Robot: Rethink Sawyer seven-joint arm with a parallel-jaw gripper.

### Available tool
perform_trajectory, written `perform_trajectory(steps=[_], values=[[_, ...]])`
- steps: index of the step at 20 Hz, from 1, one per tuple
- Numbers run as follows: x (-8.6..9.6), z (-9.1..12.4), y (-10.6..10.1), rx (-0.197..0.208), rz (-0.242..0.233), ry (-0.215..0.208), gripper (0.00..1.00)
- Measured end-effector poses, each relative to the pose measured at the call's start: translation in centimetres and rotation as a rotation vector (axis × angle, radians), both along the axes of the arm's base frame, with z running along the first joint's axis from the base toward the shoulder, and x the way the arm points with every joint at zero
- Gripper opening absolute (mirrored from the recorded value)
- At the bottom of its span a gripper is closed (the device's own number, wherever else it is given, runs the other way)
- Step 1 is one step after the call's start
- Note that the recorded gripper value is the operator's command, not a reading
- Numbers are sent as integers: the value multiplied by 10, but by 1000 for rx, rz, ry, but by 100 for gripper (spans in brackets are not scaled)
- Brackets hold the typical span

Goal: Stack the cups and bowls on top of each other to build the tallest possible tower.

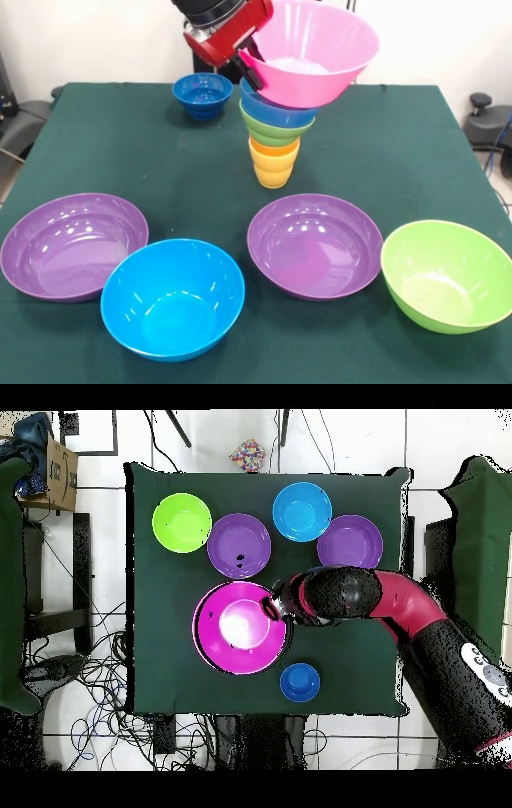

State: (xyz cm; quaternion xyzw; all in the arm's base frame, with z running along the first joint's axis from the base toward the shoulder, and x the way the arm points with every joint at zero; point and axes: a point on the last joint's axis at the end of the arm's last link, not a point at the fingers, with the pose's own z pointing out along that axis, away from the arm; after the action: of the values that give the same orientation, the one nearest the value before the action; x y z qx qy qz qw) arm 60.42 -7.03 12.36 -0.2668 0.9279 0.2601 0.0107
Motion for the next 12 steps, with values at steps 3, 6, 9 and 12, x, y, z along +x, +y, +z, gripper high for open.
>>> perform_trajectory(steps=[3,6,9,12], values=[[4,1,0,-3,-1,-6,0],[6,1,0,-4,-2,-9,0],[8,2,-1,-5,-5,-12,0],[8,2,-1,-5,-6,-13,0]])
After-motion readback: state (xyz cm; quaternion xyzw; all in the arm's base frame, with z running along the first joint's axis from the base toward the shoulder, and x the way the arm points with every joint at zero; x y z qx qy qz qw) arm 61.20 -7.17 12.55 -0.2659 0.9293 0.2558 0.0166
